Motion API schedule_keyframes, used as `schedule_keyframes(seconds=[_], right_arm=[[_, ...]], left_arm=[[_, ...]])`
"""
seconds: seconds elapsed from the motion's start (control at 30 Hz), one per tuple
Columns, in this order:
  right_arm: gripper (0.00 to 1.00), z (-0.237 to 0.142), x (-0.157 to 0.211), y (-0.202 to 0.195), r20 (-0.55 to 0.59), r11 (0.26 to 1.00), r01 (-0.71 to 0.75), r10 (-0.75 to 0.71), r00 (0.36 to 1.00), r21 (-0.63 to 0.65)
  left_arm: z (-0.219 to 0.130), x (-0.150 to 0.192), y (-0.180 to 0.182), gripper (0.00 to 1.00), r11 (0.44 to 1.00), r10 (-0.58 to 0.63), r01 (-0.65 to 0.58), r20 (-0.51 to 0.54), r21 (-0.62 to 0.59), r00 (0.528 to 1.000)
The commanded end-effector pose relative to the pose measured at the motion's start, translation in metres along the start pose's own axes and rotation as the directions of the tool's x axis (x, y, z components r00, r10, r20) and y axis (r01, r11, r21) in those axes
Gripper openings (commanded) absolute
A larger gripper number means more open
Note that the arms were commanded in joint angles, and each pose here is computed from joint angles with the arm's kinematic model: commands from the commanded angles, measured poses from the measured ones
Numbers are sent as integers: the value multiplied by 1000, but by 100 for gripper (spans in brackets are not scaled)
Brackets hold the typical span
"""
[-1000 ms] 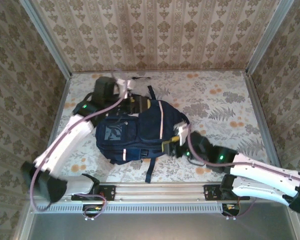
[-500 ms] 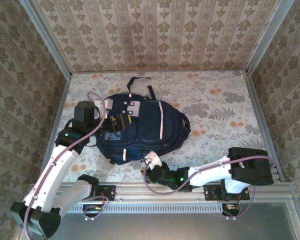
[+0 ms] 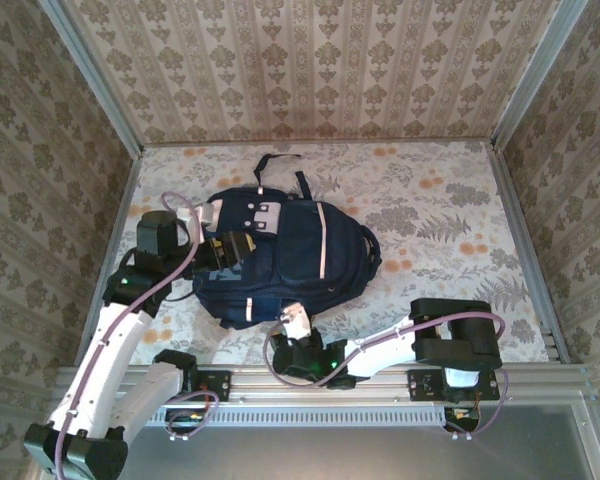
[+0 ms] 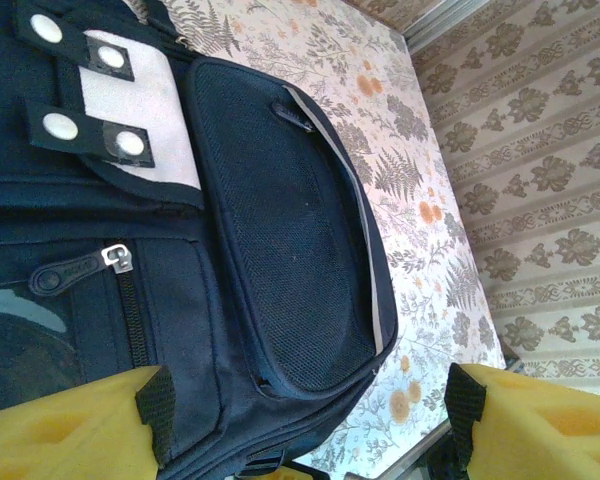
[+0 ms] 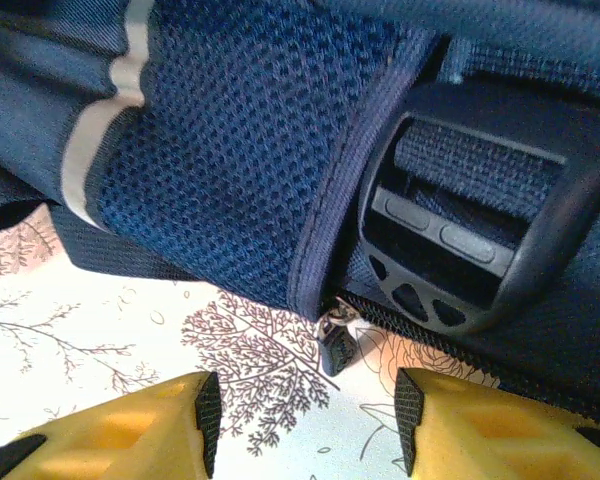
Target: Pack books, pencil case, and school supplies into a backpack
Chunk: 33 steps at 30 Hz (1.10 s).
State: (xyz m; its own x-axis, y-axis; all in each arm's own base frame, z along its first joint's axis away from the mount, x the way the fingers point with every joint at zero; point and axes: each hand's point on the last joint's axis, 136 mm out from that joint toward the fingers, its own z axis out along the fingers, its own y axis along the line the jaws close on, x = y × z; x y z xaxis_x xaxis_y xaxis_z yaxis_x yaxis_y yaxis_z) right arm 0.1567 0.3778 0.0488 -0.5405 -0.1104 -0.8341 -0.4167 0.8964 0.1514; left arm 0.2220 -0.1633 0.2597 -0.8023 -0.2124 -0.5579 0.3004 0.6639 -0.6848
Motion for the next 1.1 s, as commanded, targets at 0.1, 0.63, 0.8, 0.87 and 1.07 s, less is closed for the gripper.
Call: schedule_keyframes(seconds=[0.1, 0.63, 0.8, 0.87, 1.07], right_arm=[[56, 15, 5, -11, -8, 996, -46, 47, 999, 72], [25, 41, 7, -2, -36, 998, 26, -24, 999, 60], [4, 33, -2, -8, -17, 997, 44, -43, 999, 67], [0, 30, -5, -11, -10, 997, 45, -44, 999, 69], [0, 25, -10, -14, 11, 998, 23, -23, 1000, 51]], left_arm=[[-5, 3, -1, 75, 1000, -1, 1, -1, 26, 1000], [-1, 16, 29, 75, 994, -80, 79, -9, -71, 997], [-16, 37, 57, 77, 943, -226, 217, -5, -252, 974], [-26, 50, 72, 80, 889, -319, 303, 12, -342, 948], [-31, 94, 93, 89, 754, -557, 557, 110, -348, 823]])
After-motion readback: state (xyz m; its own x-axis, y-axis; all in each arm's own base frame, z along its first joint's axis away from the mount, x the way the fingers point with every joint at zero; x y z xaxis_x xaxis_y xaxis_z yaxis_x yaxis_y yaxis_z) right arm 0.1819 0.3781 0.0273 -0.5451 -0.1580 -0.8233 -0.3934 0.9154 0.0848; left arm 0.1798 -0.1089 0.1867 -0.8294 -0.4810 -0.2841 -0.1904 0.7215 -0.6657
